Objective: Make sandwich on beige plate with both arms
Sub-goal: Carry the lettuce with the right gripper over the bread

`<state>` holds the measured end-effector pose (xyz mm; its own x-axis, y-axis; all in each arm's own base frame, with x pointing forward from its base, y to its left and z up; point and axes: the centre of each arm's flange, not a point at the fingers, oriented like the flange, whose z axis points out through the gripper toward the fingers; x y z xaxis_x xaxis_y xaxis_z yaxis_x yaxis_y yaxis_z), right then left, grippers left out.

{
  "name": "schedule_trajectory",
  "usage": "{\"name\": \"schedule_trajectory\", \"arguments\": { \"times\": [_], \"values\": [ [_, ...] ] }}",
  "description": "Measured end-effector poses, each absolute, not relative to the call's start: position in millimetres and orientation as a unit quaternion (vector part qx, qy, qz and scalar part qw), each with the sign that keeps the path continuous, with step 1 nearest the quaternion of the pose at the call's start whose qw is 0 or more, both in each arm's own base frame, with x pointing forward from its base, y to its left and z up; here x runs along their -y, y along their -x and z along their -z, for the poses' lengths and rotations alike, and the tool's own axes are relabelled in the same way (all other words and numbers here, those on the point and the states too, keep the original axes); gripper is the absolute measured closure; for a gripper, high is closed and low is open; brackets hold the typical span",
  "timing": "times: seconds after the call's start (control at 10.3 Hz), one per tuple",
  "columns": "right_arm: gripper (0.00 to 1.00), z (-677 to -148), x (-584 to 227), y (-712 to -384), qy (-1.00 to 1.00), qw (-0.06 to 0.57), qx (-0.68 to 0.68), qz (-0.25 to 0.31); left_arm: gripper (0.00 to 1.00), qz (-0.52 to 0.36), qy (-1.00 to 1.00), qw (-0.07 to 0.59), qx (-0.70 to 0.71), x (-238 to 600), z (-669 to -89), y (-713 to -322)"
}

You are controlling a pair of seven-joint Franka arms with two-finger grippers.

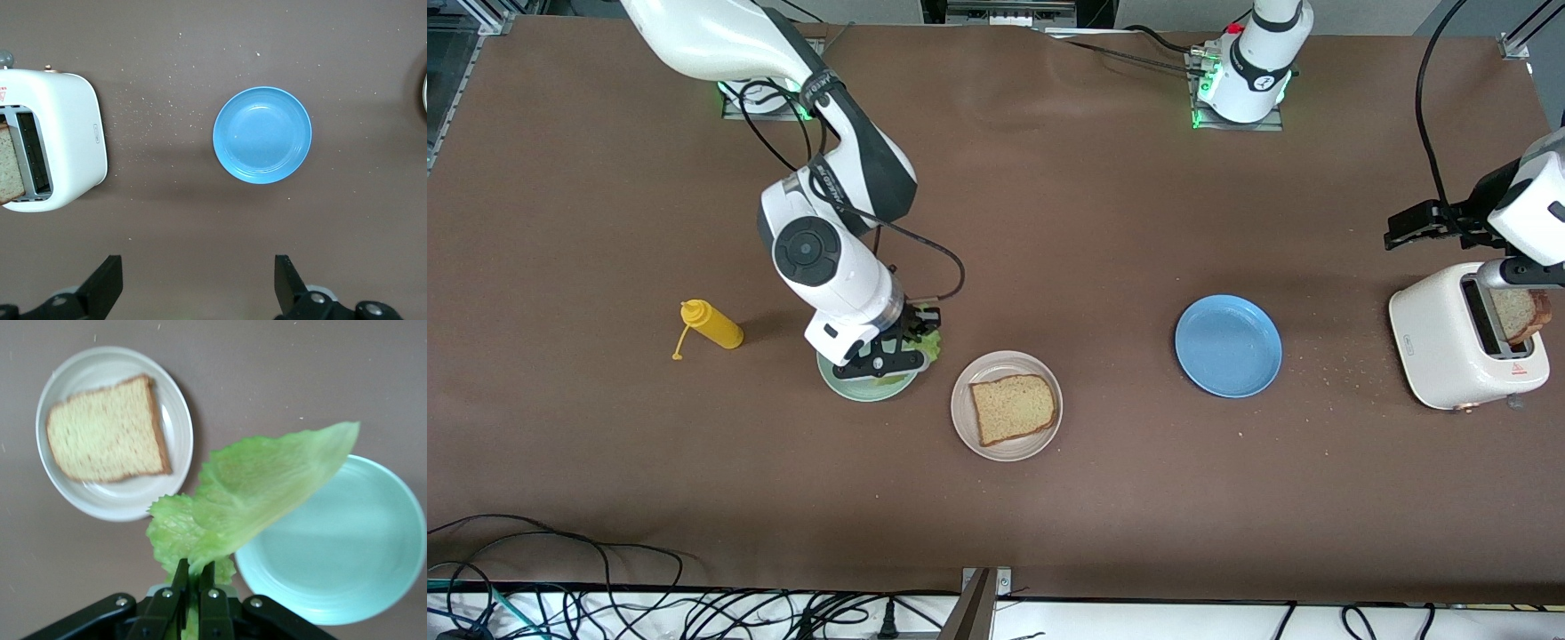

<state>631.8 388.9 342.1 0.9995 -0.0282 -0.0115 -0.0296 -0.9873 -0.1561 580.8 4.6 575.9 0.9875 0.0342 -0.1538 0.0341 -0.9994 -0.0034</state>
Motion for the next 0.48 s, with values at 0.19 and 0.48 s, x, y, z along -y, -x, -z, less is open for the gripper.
{"name": "schedule_trajectory", "arguments": {
  "times": [0.19, 0.48],
  "values": [
    [0.92, -339.8, -410.5, -642.6, 0.987, 0.115, -0.115, 0.001, 0.0, -0.077, 0.997, 0.001, 0.014, -0.8, -575.5, -580.9],
    [0.92, -325.6, -427.8, -656.9, 0.936, 0.219, -0.275, -0.013, 0.0, -0.079, 0.997, 0.0, 0.011, 1.5, -573.3, -581.9]
  ]
}}
